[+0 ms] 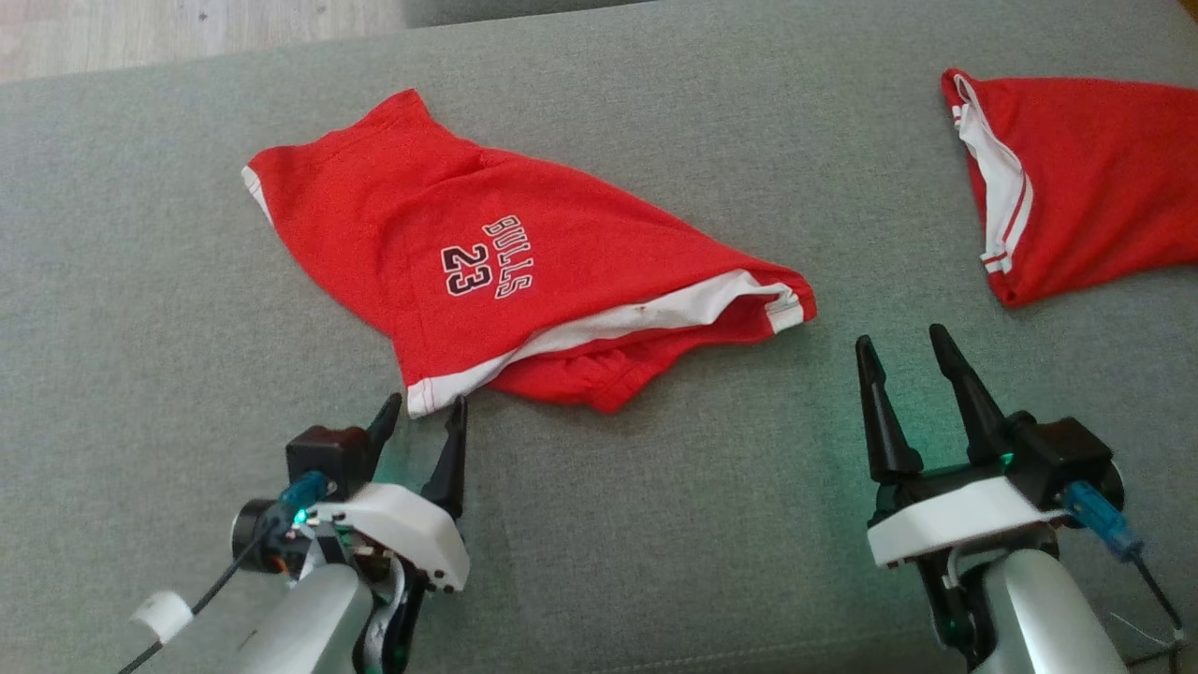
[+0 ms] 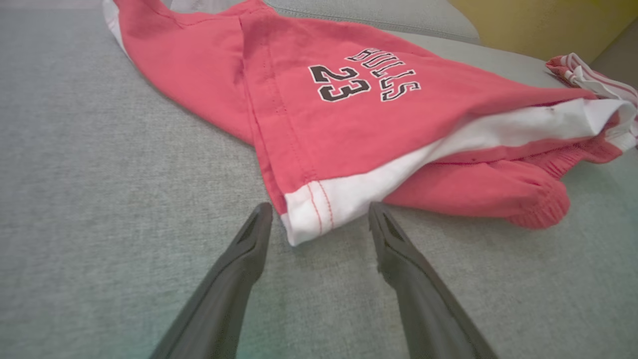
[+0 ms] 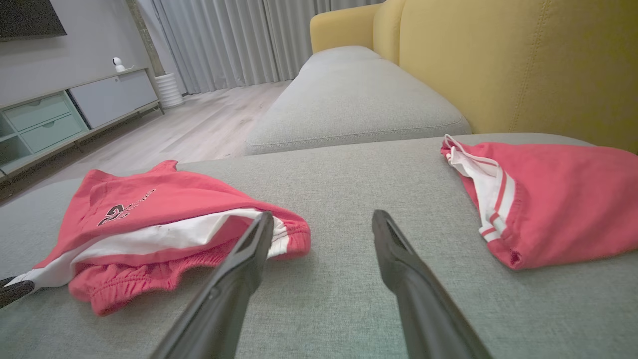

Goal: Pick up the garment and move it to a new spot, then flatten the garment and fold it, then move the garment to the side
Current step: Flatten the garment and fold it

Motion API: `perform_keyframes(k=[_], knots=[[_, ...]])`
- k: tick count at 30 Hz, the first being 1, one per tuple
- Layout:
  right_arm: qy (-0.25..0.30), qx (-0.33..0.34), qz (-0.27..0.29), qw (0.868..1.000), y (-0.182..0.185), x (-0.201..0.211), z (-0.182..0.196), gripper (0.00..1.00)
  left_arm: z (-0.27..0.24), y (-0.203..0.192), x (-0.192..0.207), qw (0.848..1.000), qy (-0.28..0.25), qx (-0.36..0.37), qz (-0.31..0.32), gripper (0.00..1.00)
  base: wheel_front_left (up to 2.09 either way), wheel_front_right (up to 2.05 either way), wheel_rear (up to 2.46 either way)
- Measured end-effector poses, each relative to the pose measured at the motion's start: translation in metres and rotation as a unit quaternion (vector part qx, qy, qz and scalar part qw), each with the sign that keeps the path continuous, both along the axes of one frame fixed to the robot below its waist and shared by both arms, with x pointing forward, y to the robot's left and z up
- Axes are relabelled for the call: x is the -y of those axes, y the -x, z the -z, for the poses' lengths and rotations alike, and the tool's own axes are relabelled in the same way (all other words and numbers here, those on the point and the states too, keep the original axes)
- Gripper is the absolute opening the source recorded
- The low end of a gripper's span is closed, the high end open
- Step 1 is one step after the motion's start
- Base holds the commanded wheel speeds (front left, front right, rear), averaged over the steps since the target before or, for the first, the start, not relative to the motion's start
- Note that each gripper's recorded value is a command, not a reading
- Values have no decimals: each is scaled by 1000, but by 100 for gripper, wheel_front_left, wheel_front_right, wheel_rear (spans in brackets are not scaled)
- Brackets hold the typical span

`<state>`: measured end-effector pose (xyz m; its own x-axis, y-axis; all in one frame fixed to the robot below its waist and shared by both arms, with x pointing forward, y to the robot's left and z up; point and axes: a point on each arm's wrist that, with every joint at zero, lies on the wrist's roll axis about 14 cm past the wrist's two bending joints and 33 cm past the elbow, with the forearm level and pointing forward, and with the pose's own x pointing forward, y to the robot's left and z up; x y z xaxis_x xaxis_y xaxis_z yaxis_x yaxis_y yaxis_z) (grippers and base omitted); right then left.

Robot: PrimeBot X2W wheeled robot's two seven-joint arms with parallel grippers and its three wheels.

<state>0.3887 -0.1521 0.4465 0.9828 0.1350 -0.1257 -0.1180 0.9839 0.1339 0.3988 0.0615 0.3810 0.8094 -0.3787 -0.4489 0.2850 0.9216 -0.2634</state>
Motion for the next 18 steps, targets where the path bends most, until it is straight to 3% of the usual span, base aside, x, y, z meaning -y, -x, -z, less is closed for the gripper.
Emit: perform_keyframes(k=[1, 3, 5, 10, 15, 17, 18], knots=[[0, 0, 1, 1000, 0, 0, 0, 100, 0, 0, 1, 1000, 2, 1, 0, 100, 0, 0, 0], [0, 3, 2, 1000, -2, 1, -1, 100, 1, 3, 4, 1000, 2, -1, 5, 86, 0, 0, 0], [0, 6, 1, 1000, -5, 1, -3, 100, 2, 5, 6, 1000, 3, -3, 11, 78, 0, 0, 0], [1, 10, 3, 1000, -6, 2, -5, 100, 3, 2, 6, 1000, 0, -3, 12, 83, 0, 0, 0], [1, 10, 5, 1000, -5, 4, -4, 100, -1, -3, 12, 1000, 4, 3, 17, 82, 0, 0, 0], [2, 9, 7, 1000, -4, 5, -3, 100, -1, -4, 15, 1000, 6, 2, 21, 71, 0, 0, 0], [2, 9, 7, 1000, -4, 5, -4, 100, 0, -4, 17, 1000, 5, 0, 23, 49, 0, 0, 0]])
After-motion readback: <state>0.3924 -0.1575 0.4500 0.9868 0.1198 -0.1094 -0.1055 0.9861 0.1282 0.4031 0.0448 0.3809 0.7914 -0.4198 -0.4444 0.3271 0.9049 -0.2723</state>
